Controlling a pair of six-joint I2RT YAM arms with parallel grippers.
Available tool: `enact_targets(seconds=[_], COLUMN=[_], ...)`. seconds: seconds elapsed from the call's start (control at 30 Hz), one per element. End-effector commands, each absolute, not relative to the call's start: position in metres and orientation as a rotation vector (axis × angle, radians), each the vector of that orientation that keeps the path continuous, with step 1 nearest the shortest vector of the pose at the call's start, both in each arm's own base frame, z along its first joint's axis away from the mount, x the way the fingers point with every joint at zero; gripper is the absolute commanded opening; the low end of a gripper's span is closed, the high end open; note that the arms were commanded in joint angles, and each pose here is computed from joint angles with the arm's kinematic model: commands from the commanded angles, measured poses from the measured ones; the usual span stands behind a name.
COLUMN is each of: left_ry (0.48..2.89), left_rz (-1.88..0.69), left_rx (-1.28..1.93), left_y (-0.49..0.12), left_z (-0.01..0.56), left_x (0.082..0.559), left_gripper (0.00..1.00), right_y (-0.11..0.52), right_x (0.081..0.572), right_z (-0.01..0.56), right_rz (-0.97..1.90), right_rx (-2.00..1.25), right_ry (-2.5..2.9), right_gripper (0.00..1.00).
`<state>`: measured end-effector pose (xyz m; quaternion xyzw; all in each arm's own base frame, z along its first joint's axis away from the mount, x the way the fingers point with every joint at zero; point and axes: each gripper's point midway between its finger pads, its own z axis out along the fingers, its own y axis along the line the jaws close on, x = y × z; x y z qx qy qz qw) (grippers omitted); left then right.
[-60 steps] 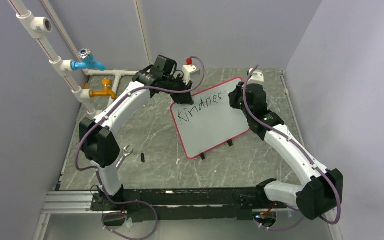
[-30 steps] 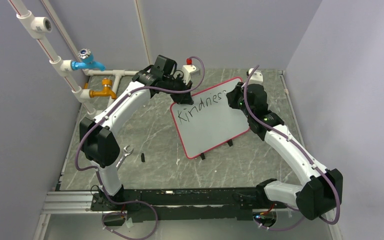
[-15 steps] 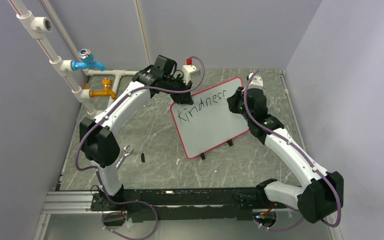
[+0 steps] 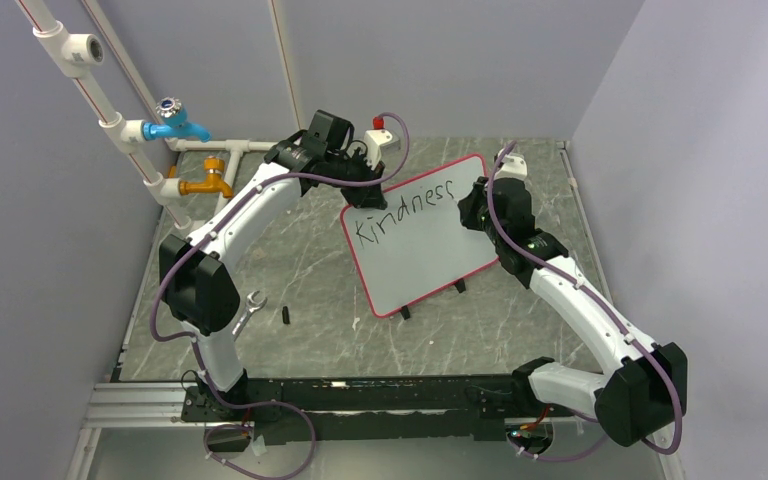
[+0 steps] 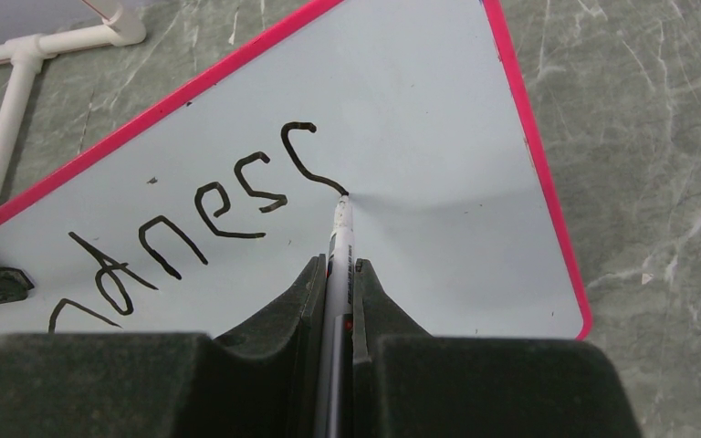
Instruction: Write a sentence on the whiteboard
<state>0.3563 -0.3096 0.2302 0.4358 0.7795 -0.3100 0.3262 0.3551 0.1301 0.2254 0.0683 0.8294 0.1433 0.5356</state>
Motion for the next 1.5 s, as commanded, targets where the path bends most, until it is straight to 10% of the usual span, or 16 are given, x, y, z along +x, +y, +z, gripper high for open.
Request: enact_targets(seconds=[0.0, 1.47], left_ry=[2.21, 2.275], left_rz=[-0.557, -0.521], left_rx=[1.315, 1.226], left_y=[-0.279, -0.271], left_z=[0.164, 0.159], left_x=[0.352, 0.342], left_gripper=[0.0, 0.0], right_y=[0.136, 0.16], right_x=[0.352, 0.284], right_z=[0.23, 0.261], right_rz=[0.386, 0.671], right_rx=[0.141, -0.013], right_ry=[1.973, 1.933], right_gripper=[0.0, 0.0])
